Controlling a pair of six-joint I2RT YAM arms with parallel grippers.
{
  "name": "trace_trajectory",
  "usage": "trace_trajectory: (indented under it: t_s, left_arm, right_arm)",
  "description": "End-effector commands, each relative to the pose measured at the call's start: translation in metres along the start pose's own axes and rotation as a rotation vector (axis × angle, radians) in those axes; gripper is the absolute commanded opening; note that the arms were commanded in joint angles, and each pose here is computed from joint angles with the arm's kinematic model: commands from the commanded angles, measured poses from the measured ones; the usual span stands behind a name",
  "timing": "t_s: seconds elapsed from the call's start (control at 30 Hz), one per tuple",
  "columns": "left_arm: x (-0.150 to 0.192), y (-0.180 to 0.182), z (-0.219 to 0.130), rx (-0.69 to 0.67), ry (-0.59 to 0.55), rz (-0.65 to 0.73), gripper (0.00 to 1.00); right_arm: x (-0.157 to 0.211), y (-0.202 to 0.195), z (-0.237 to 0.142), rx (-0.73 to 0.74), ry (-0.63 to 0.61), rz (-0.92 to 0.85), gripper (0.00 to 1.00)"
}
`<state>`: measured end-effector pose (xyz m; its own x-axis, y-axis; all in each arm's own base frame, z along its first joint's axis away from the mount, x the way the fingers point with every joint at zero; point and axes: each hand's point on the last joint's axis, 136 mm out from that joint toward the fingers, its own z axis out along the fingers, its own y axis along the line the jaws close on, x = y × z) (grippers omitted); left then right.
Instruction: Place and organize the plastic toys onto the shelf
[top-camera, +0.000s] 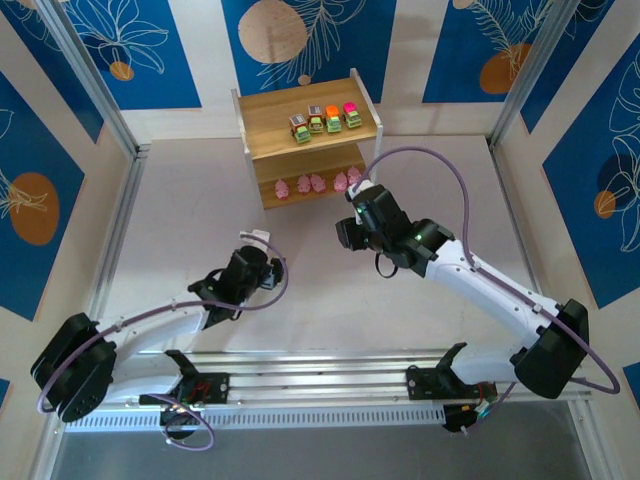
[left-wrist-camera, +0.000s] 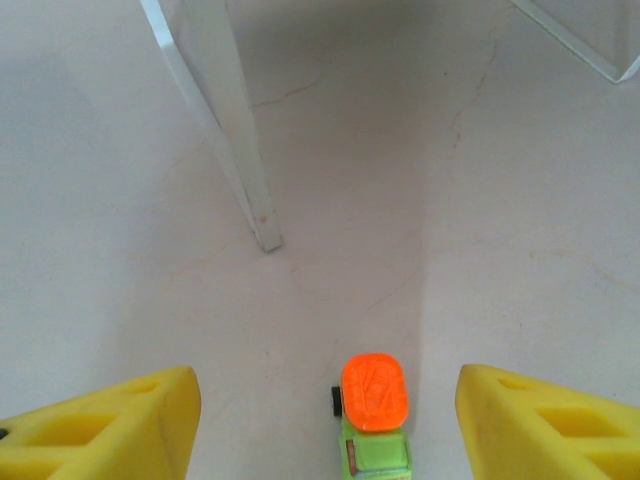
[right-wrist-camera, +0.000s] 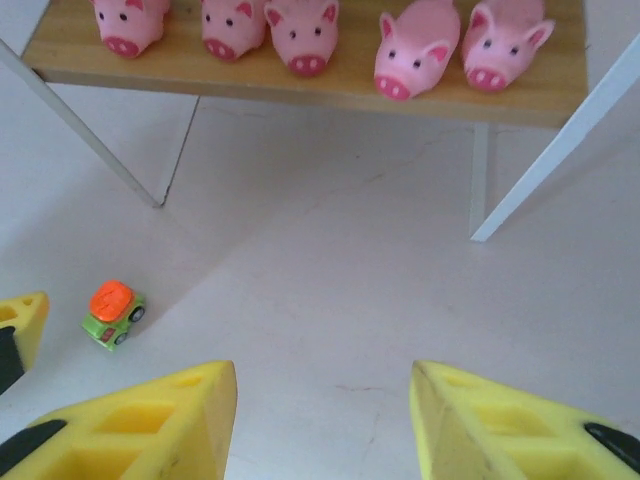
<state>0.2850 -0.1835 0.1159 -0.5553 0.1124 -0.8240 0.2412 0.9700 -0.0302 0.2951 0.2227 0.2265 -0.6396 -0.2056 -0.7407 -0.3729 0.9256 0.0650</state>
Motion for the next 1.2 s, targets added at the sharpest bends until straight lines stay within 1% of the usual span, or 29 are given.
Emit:
trace_trajectory:
  t_s: [0.0,0.27,0.43,0.57,0.63,0.77,0.87,1.0,1.1,1.17]
  left_arm:
    - [0.002,0.001,-0.004,-0.049,0.027,-0.055,0.68]
    - [0.01,-0.017,0.002,-0.06,0.078,-0.073,0.68]
    - [0.015,-0.02,0.009,-0.088,0.123,-0.099,0.68]
    - [0.02,-0.022,0.013,-0.102,0.15,-0.119,0.68]
    - [0.021,-0.02,0.014,-0.116,0.159,-0.12,0.68]
    - [0.024,-0.018,0.016,-0.138,0.168,-0.116,0.69]
    - [0.025,-0.018,0.016,-0.14,0.171,-0.123,0.69]
    - [0.025,-0.019,0.016,-0.146,0.171,-0.116,0.69]
    - [0.026,-0.021,0.017,-0.147,0.177,-0.109,0.69]
    - [0.026,-0.023,0.017,-0.144,0.178,-0.102,0.69]
  right_arm:
    - [-0.002,0.013,0.004,-0.08,-0.047,0.074,0.49]
    - [0.031,0.013,0.032,-0.089,-0.03,0.084,0.49]
    - [0.039,0.016,0.037,-0.086,-0.054,0.084,0.49]
    - [0.046,0.016,0.039,-0.075,-0.083,0.086,0.51]
    - [0.047,0.017,0.038,-0.078,-0.096,0.082,0.55]
    - [0.053,0.012,0.042,-0.04,-0.111,0.066,0.67]
    - [0.057,0.009,0.048,-0.044,-0.086,0.088,0.7]
    - [0.059,0.009,0.05,-0.034,-0.07,0.096,0.78]
    - [0.058,0.006,0.049,-0.024,-0.074,0.104,0.87]
    - [0.058,0.003,0.048,-0.014,-0.073,0.113,0.88]
